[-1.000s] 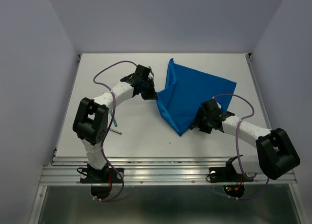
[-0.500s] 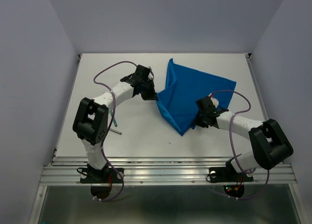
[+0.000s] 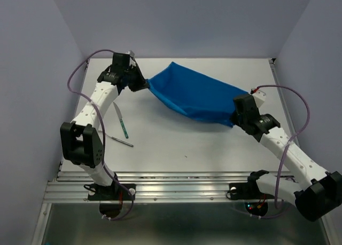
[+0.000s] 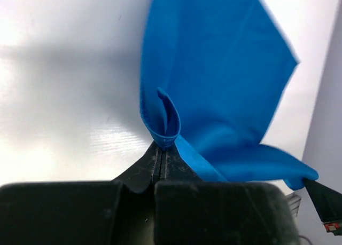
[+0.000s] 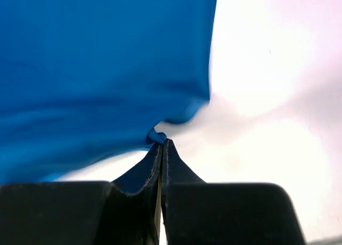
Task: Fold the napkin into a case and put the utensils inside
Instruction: Pick up the crumpled napkin from the center of the board, then flatten out the crumpled napkin at the center of the board.
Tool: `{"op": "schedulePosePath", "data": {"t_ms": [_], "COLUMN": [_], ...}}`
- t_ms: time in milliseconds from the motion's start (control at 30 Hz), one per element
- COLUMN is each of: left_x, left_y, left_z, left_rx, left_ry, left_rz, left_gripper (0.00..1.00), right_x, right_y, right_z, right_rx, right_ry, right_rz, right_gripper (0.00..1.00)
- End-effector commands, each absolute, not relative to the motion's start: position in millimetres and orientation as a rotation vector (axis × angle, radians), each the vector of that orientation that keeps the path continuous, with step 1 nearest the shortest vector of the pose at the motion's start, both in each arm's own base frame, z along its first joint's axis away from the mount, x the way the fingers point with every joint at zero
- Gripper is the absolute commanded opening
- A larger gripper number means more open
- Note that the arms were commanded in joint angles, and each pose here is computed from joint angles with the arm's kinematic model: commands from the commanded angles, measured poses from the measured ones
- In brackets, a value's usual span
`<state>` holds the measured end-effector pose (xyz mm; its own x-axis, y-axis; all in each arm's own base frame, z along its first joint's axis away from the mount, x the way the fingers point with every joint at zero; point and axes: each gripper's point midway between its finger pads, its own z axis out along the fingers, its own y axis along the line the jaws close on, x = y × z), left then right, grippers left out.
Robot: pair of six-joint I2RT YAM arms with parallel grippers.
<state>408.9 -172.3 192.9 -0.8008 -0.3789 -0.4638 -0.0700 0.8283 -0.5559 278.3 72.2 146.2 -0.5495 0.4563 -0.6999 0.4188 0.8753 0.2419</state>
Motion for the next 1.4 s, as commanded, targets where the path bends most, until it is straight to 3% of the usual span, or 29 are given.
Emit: {"op": "schedulePosePath", "data": {"t_ms": [0,200,267,333,367,400,600,733,767,833,933,967,1133,1167,1200,1233,1300,1333,1367], "left_x": [412,456,479,493,497,510,505,484,481,457,420,403,338,322,314,301,290,289,289], "left_y": [-175,-181,-184,-185,-187,-186,-170,-165,-166,-169,-175,-174,-178,-175,-174,-171,-167,-162,-158], "left_z": [281,332,356,373,408,404,465,443,402,395,327,275,182,151,136,115,97,91,88], "left_rx": [-0.218,-0.210,-0.188,-0.167,-0.125,-0.126,-0.051,-0.030,-0.050,-0.016,-0.029,-0.076,-0.172,-0.216,-0.237,-0.264,-0.284,-0.300,-0.310], "left_ry": [2.221,2.090,2.027,1.985,1.902,1.907,1.746,1.781,1.874,1.867,1.980,2.087,2.240,2.316,2.358,2.420,2.488,2.505,2.517], "left_rz": [-0.766,-0.809,-0.820,-0.838,-0.853,-0.852,-0.879,-0.864,-0.871,-0.901,-0.947,-0.955,-1.011,-1.006,-1.004,-0.996,-0.962,-0.917,-0.888], "left_gripper": [0.00,0.00,0.00,0.00,0.00,0.00,0.00,0.00,0.00,0.00,0.00,0.00,0.00,0.09,0.26,0.63,0.79,0.80,0.81], "right_x": [305,383,419,454,465,475,478,445,425,402,356,344,280,274,268,259,253,249,248], "right_y": [49,31,20,22,22,22,27,24,22,20,19,18,26,26,27,28,29,28,27], "right_z": [225,271,321,333,350,396,463,422,390,355,284,265,159,149,140,125,117,112,110], "right_rx": [0.621,0.574,0.569,0.553,0.546,0.537,0.500,0.528,0.551,0.577,0.616,0.641,0.727,0.757,0.771,0.791,0.802,0.813,0.829], "right_ry": [2.035,1.961,1.836,1.821,1.790,1.700,1.569,1.640,1.691,1.742,1.875,1.913,2.163,2.176,2.194,2.235,2.264,2.281,2.290], "right_rz": [-0.037,-0.059,-0.001,0.023,0.040,0.092,0.156,0.157,0.153,0.151,0.150,0.149,0.162,0.168,0.171,0.169,0.168,0.150,0.143], "right_gripper": [0.01,0.01,0.01,0.01,0.01,0.01,0.01,0.01,0.01,0.01,0.01,0.01,0.03,0.05,0.11,0.27,0.40,0.61,0.62]}}
